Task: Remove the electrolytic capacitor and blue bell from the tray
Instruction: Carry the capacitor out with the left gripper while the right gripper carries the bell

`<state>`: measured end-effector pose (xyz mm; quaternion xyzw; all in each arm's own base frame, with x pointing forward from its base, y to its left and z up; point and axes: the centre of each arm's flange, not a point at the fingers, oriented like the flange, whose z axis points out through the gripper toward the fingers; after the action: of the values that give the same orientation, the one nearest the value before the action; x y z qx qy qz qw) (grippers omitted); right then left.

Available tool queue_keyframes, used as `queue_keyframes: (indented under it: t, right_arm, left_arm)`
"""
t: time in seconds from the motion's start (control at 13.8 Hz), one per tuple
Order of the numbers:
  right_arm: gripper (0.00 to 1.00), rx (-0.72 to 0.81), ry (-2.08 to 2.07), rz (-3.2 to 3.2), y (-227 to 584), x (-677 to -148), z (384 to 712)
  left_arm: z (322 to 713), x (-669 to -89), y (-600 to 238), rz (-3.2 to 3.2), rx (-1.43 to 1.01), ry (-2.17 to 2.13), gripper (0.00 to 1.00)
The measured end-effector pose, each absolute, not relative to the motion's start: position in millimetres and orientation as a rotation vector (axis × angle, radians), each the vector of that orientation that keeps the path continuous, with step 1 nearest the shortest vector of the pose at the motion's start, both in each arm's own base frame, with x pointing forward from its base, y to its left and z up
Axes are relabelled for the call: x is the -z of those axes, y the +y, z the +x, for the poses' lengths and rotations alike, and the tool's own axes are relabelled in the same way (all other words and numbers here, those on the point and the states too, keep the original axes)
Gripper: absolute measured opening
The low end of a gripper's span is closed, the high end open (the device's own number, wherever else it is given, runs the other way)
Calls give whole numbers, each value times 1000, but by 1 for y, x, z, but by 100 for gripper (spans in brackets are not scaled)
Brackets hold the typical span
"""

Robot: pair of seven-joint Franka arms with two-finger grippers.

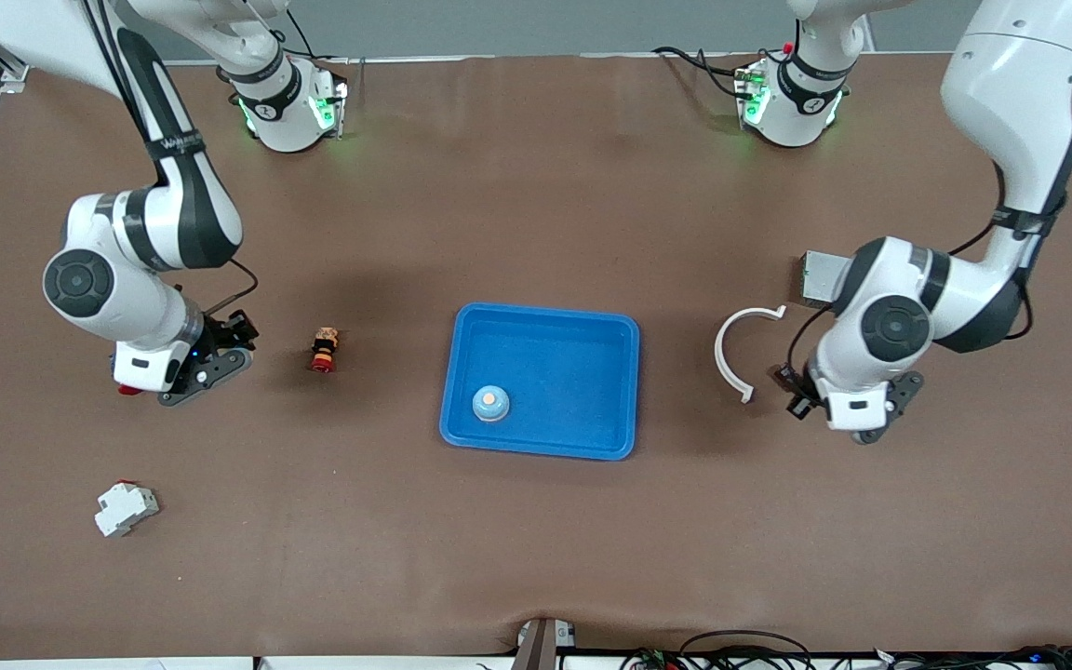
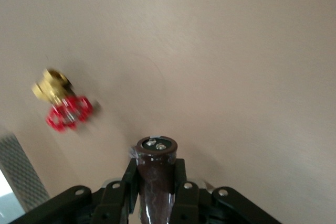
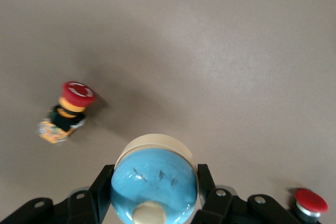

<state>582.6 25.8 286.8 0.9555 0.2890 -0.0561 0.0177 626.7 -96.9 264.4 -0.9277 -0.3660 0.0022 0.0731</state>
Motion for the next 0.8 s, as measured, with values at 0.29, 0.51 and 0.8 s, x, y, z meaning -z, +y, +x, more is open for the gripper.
queue_keyframes:
  t: [0.29, 0.51, 0.8]
  right_arm:
    - [68, 265, 911, 2980, 17, -239, 580]
    - [68, 308, 919, 2983, 19, -221, 577]
    - [68, 308, 916, 2987, 17, -204, 577]
  left_arm:
    - [628, -256, -20, -2843, -46, -829, 30]
    - [627, -251, 33, -2874, -50, -651, 30]
    - [623, -224, 78, -2944, -67, -472, 30]
